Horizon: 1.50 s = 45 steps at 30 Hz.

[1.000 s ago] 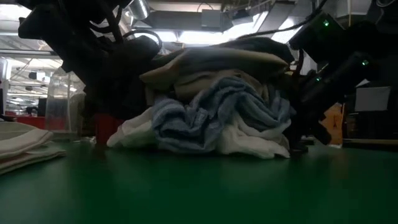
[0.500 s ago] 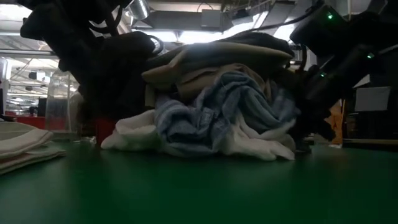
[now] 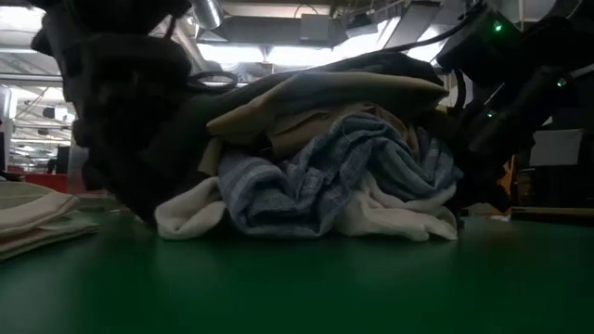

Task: Fold Laundry from Bin
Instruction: Put the stack of folded clothes into the red bin

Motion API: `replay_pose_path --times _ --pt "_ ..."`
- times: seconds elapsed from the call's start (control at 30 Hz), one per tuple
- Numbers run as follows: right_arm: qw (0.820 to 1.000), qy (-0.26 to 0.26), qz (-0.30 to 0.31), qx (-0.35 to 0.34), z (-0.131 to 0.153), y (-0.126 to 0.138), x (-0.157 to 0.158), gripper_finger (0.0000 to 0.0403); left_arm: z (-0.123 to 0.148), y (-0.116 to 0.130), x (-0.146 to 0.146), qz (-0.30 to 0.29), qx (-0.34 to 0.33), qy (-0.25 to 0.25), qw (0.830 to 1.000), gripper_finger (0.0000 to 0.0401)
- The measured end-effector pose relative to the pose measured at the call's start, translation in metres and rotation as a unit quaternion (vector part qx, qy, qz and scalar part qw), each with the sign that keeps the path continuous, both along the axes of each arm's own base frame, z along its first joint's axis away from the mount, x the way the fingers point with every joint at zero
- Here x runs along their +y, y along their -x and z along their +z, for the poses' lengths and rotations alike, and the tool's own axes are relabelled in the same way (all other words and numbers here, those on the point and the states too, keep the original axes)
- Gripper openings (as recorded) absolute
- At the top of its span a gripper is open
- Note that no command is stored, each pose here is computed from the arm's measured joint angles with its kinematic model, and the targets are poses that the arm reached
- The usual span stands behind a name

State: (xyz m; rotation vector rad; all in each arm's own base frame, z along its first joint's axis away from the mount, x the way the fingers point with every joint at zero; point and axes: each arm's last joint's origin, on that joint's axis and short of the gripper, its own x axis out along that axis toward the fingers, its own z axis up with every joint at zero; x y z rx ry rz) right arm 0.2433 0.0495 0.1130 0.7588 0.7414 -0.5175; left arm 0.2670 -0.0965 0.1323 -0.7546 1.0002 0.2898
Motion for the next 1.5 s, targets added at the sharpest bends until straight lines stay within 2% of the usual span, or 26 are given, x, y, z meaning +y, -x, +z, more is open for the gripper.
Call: replay_pose_path --times 0.17,0.27,0.43,0.57,0.77,0.9,1.1,1.33,1.5 --pt "1.0 -0.001 0.004 0.006 0.0 0.001 0.0 0.0014 0.012 0.012 -0.005 -0.012 0.012 0.0 1.0 0.0073" --pt "1.0 0.002 0.005 0.019 -0.001 0.003 0.0 0.0012 0.019 0.017 -0.011 -0.027 0.012 0.023 0.999 0.0071" --pt "0.999 -0.002 0.01 0.033 -0.003 0.005 -0.001 0.0016 0.023 0.022 -0.028 -0.084 0.014 0.075 0.993 0.007" --pt "0.999 -0.006 0.013 0.034 -0.003 0.005 0.0 0.0022 0.024 0.026 -0.038 -0.107 0.009 0.085 0.991 0.007" --pt "0.999 -0.014 0.019 0.036 -0.004 0.005 0.0 0.0039 0.035 0.019 -0.051 -0.125 -0.075 0.108 0.983 0.007" --pt "0.999 -0.019 0.023 0.038 -0.004 0.006 0.0 0.0073 0.047 0.01 -0.056 -0.143 -0.16 0.114 0.97 0.007" --pt "0.996 -0.057 0.052 0.044 -0.001 0.007 0.003 0.0121 0.058 0.004 -0.059 -0.146 -0.24 0.099 0.955 0.007" --pt "0.992 -0.087 0.073 0.054 0.017 0.021 0.002 0.0123 0.063 -0.001 -0.054 -0.09 -0.29 0.025 0.953 0.007" --pt "0.988 -0.084 0.056 0.119 0.026 0.043 -0.003 0.0124 0.064 -0.002 -0.053 -0.074 -0.304 -0.012 0.95 0.007"
